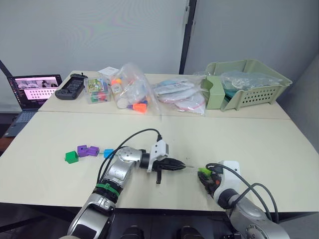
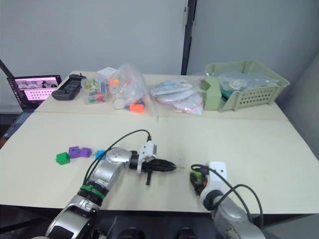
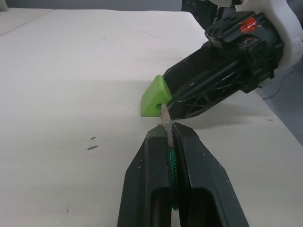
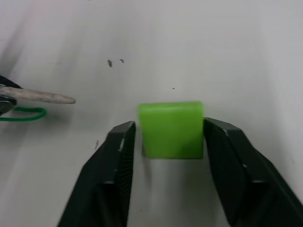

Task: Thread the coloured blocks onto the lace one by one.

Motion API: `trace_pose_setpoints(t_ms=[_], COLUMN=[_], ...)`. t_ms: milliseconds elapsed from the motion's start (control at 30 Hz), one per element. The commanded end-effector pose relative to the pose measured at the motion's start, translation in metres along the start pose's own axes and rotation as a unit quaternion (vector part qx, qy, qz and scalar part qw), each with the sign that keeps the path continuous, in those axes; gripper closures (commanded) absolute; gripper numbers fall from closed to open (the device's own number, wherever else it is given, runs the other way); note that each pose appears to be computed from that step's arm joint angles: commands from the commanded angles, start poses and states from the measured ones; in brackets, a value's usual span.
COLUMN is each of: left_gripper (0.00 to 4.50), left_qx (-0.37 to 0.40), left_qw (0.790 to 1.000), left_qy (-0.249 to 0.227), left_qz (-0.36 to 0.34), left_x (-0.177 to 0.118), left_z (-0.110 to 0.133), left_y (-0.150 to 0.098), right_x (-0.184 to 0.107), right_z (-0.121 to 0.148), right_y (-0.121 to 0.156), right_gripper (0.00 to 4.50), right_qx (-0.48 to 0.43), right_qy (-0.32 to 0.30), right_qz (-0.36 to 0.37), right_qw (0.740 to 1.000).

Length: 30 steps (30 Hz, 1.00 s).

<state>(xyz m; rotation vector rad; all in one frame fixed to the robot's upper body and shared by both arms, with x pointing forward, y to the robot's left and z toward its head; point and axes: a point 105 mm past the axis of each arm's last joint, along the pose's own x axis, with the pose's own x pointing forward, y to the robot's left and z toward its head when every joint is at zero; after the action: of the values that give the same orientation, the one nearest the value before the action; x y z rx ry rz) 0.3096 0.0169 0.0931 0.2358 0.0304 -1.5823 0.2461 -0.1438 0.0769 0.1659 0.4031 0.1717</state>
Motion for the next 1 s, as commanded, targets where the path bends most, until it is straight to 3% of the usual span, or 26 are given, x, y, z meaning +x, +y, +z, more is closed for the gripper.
trace_pose_setpoints(t_ms=[33,100,200,300,533,767,1000], left_gripper=[4.5,4.5,4.5,4.5,4.5,4.5,4.5], left_qx=[0.02,0.02,0.02,0.02,0.025,0.029,0.031], left_qw=[1.0,1.0,1.0,1.0,0.999,0.999,0.998], left_qy=[-0.009,-0.009,-0.009,-0.009,-0.006,0.002,0.005], left_qz=[-0.005,-0.002,0.005,0.01,0.026,0.037,0.047], left_x=[0.001,0.0,-0.003,-0.006,-0.01,-0.011,-0.014], left_z=[0.009,0.009,0.008,0.008,0.007,0.005,0.007], left_y=[0.003,0.004,0.004,0.003,0.001,-0.004,-0.005], right_x=[-0.014,-0.022,-0.035,-0.045,-0.035,0.002,0.017], right_z=[0.003,0.005,0.012,0.028,0.054,0.067,0.051], right_y=[0.0,-0.003,-0.012,-0.022,-0.039,-0.033,-0.022], right_gripper=[0.61,0.02,0.02,0.02,0.02,0.02,0.02], right_qx=[-0.027,-0.054,-0.133,-0.238,-0.461,-0.531,-0.527], right_qy=[0.015,0.031,0.064,0.098,0.162,0.184,0.213], right_qz=[0.03,0.056,0.096,0.152,0.272,0.33,0.362], right_qw=[0.999,0.996,0.984,0.954,0.829,0.758,0.739])
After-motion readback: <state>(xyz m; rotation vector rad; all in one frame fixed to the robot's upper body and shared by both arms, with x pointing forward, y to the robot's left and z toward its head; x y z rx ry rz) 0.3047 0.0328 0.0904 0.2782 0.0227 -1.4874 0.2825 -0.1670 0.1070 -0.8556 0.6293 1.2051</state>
